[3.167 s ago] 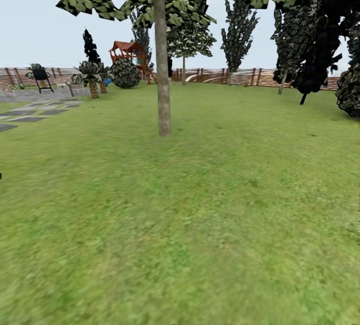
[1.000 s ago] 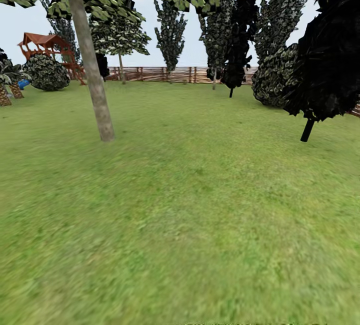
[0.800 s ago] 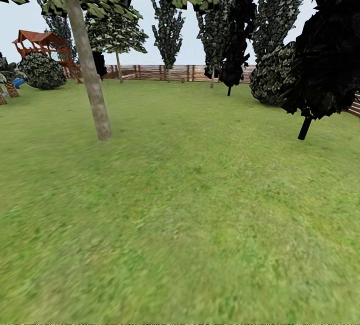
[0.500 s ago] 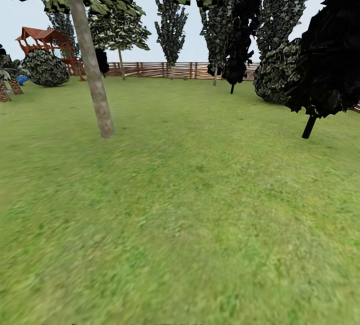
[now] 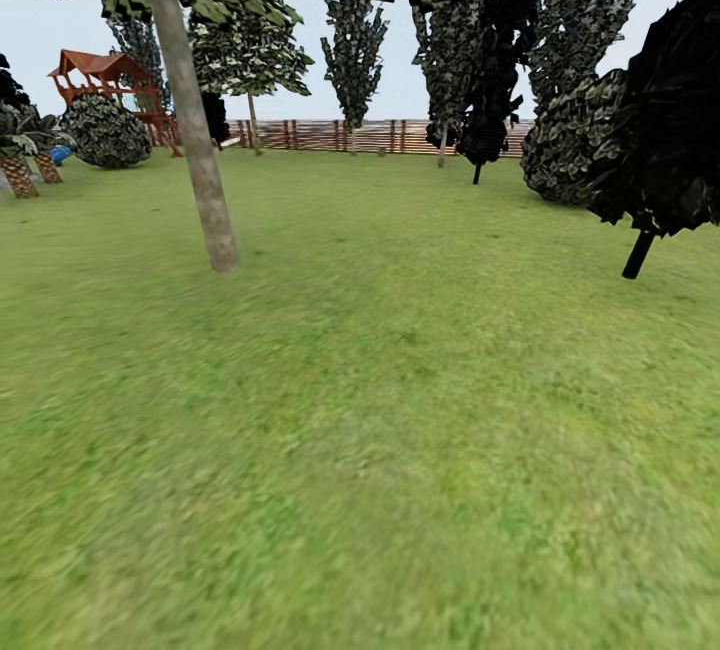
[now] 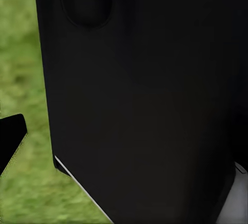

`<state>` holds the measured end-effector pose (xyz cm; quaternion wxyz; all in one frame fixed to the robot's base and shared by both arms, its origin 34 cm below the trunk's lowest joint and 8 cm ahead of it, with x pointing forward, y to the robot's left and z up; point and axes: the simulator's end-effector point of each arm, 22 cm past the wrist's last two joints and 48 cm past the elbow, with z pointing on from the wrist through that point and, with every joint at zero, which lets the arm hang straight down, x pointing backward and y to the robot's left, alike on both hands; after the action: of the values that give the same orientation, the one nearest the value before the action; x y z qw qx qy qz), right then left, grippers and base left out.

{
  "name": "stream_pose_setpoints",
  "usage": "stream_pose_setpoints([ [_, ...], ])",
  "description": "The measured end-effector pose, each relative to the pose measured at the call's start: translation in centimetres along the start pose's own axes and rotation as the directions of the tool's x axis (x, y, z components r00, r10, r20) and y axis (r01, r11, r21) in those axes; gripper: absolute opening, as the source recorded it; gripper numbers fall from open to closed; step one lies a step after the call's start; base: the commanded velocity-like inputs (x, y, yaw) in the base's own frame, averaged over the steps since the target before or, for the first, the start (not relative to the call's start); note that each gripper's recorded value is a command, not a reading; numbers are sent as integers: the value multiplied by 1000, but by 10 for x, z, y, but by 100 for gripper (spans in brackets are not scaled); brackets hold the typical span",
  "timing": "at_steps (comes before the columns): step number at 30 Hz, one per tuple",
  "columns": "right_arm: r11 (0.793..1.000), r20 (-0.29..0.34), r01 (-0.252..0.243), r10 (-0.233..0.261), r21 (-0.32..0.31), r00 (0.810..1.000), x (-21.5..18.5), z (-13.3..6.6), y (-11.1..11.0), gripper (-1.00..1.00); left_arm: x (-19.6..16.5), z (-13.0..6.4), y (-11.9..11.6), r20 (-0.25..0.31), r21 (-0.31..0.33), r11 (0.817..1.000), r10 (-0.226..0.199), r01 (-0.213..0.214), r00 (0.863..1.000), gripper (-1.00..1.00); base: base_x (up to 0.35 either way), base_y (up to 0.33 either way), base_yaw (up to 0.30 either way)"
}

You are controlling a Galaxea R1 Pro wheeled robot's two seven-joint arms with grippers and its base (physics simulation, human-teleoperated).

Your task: Take the three Easter eggs out of the wicker basket on the lawn in the garden, then place them on the lawn next to a single tree (choose any tree) so that all three eggs are next to the same tree and none are left in the basket.

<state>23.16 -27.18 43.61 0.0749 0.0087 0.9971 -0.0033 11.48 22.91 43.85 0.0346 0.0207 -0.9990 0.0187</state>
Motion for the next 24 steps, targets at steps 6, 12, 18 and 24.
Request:
stream_pose_setpoints([
  [6,1000,0,1,-1,2,1000,0,0,-2,100,-1,0,0,1,0,1000,0,0,1000,100,335,0,0],
  [12,1000,0,2,-2,-1,1000,0,0,1,100,-1,0,0,1,-1,1000,-1,1,1000,100,336,0,0],
  [18,1000,-1,4,-4,-2,1000,0,0,1,100,-1,0,0,2,-1,1000,-1,1,1000,100,337,0,0],
  [24,1000,-3,2,-2,-2,1000,1,0,1,100,-2,0,0,3,-1,1000,1,-1,1000,100,338,0,0],
])
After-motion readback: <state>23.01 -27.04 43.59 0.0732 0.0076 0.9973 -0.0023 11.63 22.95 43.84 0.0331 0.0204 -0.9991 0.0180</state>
